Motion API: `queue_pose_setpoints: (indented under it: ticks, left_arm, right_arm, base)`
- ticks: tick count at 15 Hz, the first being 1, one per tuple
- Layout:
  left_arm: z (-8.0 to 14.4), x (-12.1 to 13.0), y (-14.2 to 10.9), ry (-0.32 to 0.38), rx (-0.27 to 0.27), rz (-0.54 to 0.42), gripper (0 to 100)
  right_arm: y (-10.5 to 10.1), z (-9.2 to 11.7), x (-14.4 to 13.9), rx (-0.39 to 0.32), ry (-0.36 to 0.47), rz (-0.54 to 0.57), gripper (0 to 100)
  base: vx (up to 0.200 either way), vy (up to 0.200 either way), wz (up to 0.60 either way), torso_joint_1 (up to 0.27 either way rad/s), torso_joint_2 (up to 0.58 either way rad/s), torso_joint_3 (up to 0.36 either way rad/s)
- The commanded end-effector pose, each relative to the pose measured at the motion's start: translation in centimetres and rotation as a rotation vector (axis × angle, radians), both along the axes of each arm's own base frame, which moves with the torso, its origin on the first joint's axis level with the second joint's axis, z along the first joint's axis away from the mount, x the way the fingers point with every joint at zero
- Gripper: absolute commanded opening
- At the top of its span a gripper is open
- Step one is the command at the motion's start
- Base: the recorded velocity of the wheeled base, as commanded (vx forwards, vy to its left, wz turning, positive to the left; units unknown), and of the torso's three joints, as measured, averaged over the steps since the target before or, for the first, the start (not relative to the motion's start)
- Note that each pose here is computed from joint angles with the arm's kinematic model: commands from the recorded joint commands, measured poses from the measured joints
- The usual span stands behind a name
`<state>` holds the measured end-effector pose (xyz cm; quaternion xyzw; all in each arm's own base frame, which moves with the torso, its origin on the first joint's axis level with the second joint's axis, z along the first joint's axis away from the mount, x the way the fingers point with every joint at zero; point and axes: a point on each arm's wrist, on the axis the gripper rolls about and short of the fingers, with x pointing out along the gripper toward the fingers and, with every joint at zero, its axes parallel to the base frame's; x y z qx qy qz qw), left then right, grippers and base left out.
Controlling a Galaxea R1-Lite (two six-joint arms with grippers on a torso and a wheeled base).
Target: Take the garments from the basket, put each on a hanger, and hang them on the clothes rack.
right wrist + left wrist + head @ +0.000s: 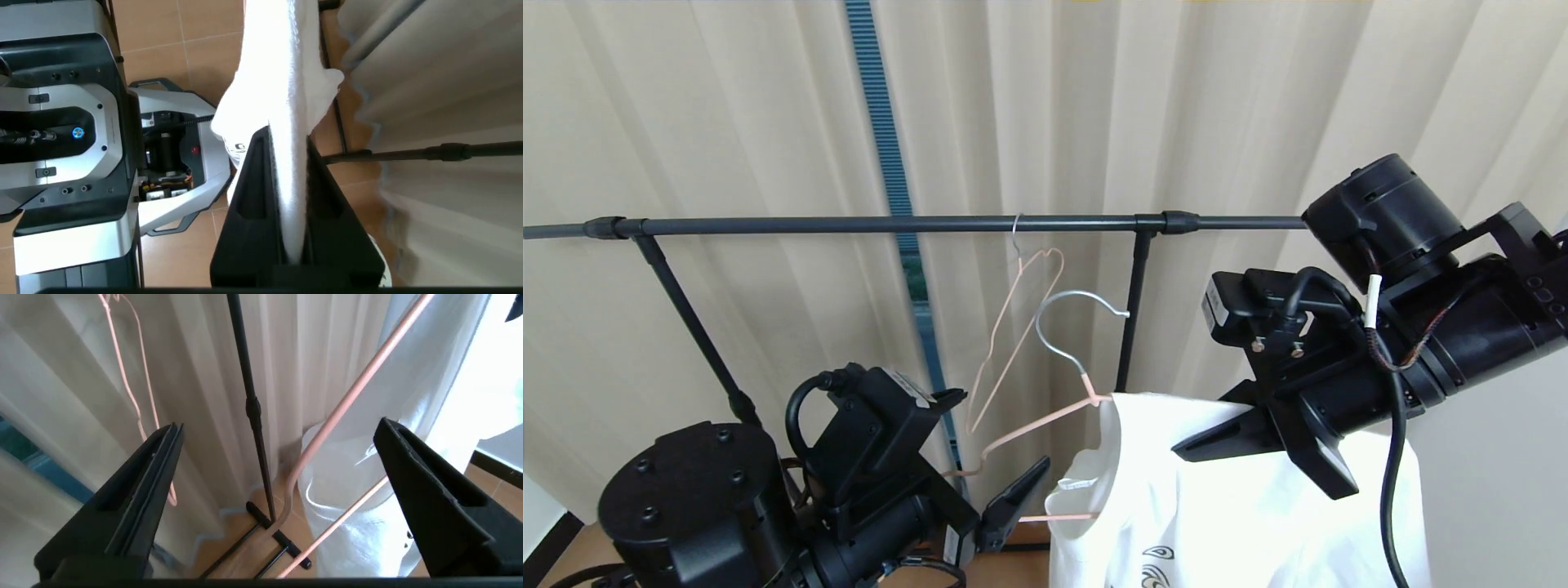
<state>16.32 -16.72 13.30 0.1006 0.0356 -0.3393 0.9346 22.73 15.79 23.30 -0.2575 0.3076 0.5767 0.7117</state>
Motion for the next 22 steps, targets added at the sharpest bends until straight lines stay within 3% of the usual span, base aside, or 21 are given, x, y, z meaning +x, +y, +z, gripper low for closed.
queue_pose_setpoints:
  ticks: [1,3,6,7,9,11,12,14,18,22]
  left_arm:
    - [0.2,-0.1,0.1,-0.005,-0.007,-0.001,100]
    - [1.8,-0.1,1.5,-0.049,-0.064,-0.012,100]
    - [3.2,0.3,3.2,-0.088,-0.097,0.041,100]
    - [2.8,0.7,4.0,-0.032,-0.047,0.085,100]
    - [1.5,1.0,4.2,0.095,0.041,0.102,100]
    - [0.5,0.8,4.1,0.224,0.062,0.113,100]
    - [-0.4,1.0,3.6,0.317,0.064,0.119,100]
    - [-1.9,1.4,1.7,0.432,0.061,0.101,100]
    - [-4.2,2.0,-1.2,0.536,0.093,0.075,100]
    - [-5.4,3.5,-4.2,0.610,0.037,0.090,100]
  right_arm:
    - [-0.1,0.1,-0.2,0.002,-0.006,0.000,0]
    - [-0.4,0.6,-0.4,-0.012,-0.036,-0.020,0]
    - [-0.9,1.2,-0.8,-0.081,-0.125,-0.099,0]
    - [-1.2,0.9,-0.9,-0.107,-0.222,-0.160,0]
    - [-1.4,-0.1,-1.7,-0.094,-0.322,-0.200,0]
    - [-2.0,-1.4,-2.3,-0.073,-0.386,-0.230,0]
    - [-2.4,-2.6,-2.9,-0.068,-0.447,-0.270,0]
    - [-2.6,-4.2,-3.4,-0.048,-0.514,-0.300,0]
    - [-2.6,-5.3,-3.5,0.010,-0.578,-0.312,0]
    - [-2.6,-5.1,-3.6,0.019,-0.586,-0.315,0]
  base:
    - [0.000,0.000,0.00,0.000,0.00,0.000]
    - [0.000,0.000,0.00,0.000,0.00,0.000]
    - [0.000,0.000,0.00,0.000,0.00,0.000]
    - [0.000,0.000,0.00,0.000,0.00,0.000]
    - [0.000,0.000,0.00,0.000,0.00,0.000]
    - [0.000,0.000,0.00,0.000,0.00,0.000]
    - [0.000,0.000,0.00,0.000,0.00,0.000]
    - [0.000,0.000,0.00,0.000,0.00,0.000]
    - [0.000,0.000,0.00,0.000,0.00,0.000]
    - [0.000,0.000,0.00,0.000,0.00,0.000]
